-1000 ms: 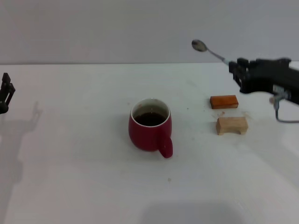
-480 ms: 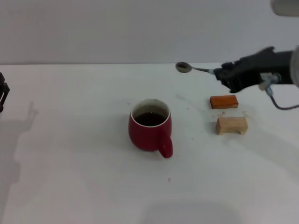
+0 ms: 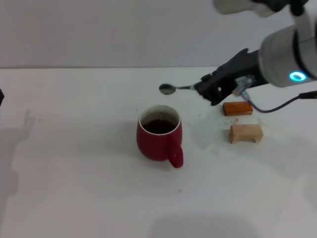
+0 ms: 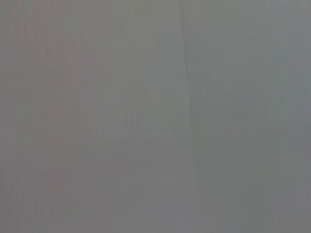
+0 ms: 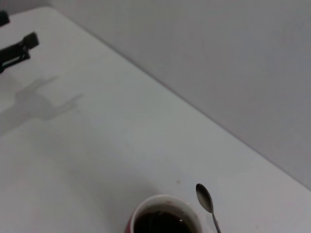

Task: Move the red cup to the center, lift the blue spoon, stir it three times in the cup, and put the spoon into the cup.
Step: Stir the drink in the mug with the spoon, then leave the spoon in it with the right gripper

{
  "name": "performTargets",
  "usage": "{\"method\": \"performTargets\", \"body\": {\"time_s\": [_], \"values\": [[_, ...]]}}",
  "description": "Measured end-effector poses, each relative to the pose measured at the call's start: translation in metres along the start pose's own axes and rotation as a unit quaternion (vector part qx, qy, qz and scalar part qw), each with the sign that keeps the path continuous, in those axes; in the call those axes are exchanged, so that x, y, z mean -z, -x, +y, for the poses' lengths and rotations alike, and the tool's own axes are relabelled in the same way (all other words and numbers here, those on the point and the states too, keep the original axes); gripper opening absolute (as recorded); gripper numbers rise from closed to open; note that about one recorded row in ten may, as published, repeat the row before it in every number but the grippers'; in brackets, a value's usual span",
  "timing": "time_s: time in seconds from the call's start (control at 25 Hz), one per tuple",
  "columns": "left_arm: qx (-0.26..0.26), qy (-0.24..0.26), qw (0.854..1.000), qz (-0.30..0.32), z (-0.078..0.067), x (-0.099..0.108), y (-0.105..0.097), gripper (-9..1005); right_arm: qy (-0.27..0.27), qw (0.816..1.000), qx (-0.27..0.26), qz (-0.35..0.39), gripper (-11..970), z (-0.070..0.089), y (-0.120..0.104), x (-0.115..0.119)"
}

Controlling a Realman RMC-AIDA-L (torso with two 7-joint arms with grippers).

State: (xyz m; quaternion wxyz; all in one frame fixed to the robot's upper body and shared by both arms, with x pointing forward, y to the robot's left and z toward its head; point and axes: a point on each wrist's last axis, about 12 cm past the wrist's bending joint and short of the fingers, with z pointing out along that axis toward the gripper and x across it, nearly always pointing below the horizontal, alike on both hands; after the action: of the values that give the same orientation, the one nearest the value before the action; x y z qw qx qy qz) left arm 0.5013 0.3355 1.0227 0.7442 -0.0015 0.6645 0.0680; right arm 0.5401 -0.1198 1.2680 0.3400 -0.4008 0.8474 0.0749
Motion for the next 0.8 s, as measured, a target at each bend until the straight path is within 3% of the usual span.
{"method": "performTargets", "body": {"time_s": [0.36,0.8], "values": [[0.000,0.009,1.000,0.005,0.004,0.004,-0.002,827,0.017,0.999,0.010,0.039,125,0.005,0.000,-0.021],[0.002,0.009,1.000,0.005,0.004,0.005,-0.002,827,0.040,0.998,0.021,0.051,124,0.015,0.000,-0.030]]}}
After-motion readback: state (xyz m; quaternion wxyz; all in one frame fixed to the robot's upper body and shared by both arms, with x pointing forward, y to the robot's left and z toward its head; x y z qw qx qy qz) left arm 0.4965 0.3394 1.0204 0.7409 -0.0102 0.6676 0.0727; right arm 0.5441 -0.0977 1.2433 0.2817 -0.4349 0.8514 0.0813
